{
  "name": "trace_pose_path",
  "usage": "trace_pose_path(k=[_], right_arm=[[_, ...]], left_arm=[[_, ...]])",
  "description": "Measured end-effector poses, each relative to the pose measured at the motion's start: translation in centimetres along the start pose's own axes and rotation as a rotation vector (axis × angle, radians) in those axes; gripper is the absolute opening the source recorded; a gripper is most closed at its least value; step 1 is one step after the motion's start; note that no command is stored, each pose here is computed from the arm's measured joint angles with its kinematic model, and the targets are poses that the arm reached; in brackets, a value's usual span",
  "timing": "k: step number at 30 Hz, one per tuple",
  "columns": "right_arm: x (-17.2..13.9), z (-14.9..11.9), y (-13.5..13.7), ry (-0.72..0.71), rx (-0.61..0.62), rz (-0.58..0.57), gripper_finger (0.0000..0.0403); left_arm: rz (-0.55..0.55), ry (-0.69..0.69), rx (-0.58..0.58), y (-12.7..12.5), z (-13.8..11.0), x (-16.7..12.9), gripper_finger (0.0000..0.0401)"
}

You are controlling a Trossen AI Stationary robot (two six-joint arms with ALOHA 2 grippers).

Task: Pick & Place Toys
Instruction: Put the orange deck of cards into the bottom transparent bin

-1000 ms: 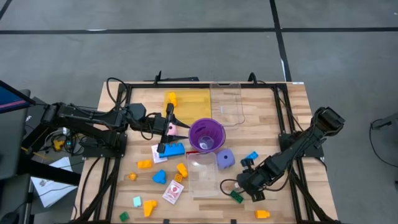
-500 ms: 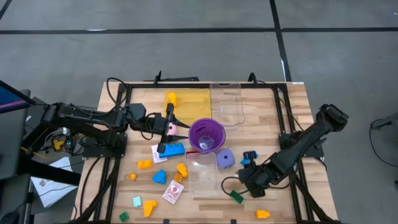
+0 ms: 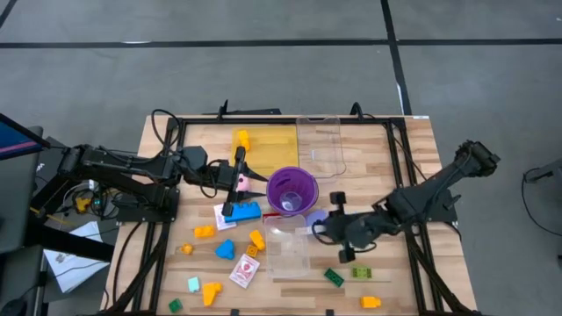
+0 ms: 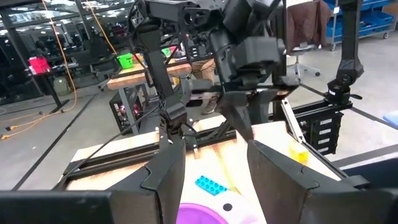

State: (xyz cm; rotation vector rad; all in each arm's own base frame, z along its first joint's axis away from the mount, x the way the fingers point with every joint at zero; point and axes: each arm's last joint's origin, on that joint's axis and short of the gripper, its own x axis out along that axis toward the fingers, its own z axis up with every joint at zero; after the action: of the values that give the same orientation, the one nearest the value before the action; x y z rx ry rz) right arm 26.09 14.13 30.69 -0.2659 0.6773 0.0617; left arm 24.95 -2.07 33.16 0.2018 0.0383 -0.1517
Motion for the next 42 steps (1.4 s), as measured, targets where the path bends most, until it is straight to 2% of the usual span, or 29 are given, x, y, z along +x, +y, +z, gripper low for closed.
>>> trace_pose_path(k=[4,6,9,15,23,26,28,35,42], right_arm=[[1.4,0.4,-0.6,-0.021,-0.032,0.04,0.0066],[2.1,0.9,-1.0,-0.047,-0.011,0.042,0.0066],[2.9,0.2,-1.2,0.01,-0.016,0.055,0.0066],[3.9,0.6,-1.0,-0.019,-0.001,0.084,0.0066],[6.0,1.0,-2.1,-0.045,0.089,0.045,0.0066],[7.7,-0.1,-1.5,0.031,0.068,0.062,0.0066],[8.9,-0.2,-1.3,0.024,0.091,0.074,0.0066],[9.3,-0.1,-1.6,0.024,0.165,0.102,0.0066],[11.0,-1.2,-0.5,0.096,0.171,0.106,0.0066]], left_arm=[[-0.007,0.035,-0.007,-0.1,-0.3,0.0,0.0167],[-0.012,0.061,-0.009,-0.1,-0.6,0.0,0.0167],[-0.015,0.074,-0.01,-0.1,-0.7,0.0,0.0167],[0.007,0.114,-0.011,-0.1,-1.0,-0.1,0.0167],[0.051,0.141,-0.025,0.0,-1.2,-0.1,0.0167],[0.051,0.141,-0.025,0.0,-1.2,-0.1,0.0167],[0.052,0.143,-0.025,0.0,-1.3,-0.1,0.0167],[0.054,0.152,-0.025,0.0,-1.4,-0.1,0.0167],[0.053,0.15,-0.025,0.0,-1.3,-0.1,0.0167]])
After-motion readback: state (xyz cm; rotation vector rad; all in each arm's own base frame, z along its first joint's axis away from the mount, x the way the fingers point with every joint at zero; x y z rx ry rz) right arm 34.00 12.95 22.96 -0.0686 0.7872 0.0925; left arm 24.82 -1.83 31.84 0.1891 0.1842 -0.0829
